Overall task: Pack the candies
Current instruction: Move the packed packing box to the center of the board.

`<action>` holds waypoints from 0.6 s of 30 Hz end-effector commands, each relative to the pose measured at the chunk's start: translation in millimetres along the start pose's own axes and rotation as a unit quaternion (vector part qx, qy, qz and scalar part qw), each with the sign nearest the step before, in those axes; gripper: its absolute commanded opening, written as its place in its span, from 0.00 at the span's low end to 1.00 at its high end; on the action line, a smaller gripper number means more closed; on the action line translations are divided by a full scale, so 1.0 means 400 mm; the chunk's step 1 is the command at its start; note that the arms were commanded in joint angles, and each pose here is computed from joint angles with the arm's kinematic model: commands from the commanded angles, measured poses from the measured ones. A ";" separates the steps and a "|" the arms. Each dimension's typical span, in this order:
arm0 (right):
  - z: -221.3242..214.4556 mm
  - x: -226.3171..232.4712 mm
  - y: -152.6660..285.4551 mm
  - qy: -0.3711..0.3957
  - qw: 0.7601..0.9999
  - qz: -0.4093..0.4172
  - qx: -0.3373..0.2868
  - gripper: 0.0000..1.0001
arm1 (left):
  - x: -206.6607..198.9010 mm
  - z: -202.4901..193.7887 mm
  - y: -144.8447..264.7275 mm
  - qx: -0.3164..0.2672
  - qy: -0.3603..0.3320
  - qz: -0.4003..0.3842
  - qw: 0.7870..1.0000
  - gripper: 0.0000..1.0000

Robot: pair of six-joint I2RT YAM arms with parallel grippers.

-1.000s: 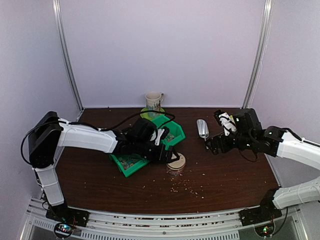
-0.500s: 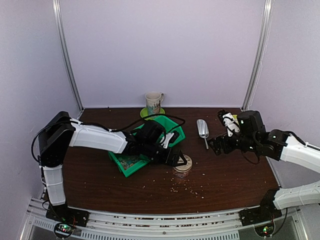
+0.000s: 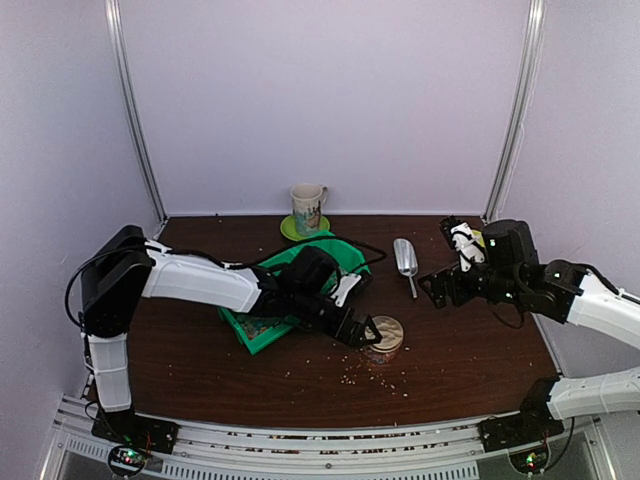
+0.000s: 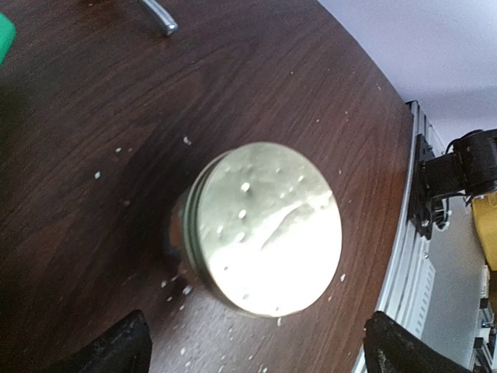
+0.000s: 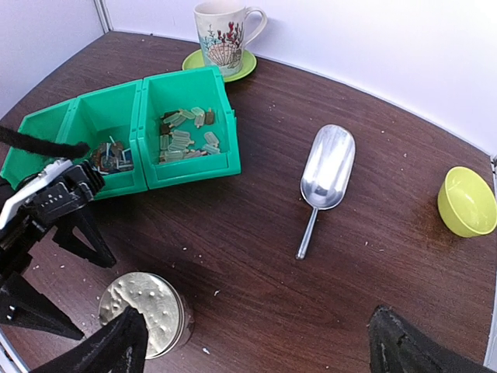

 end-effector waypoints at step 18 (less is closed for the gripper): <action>0.033 -0.011 0.046 0.005 0.999 0.014 -0.031 0.99 | 0.086 -0.032 0.015 -0.237 -0.274 -0.008 0.932 0.98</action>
Point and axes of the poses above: each gripper's point midway between its finger pads, its own y axis back along the fingers, its own x axis along the line the jaws close on, z = x × y, the point moved 9 cm from there along y, back along the fingers, and after that the axes turned 14 degrees about y, right-handed, at the moved point
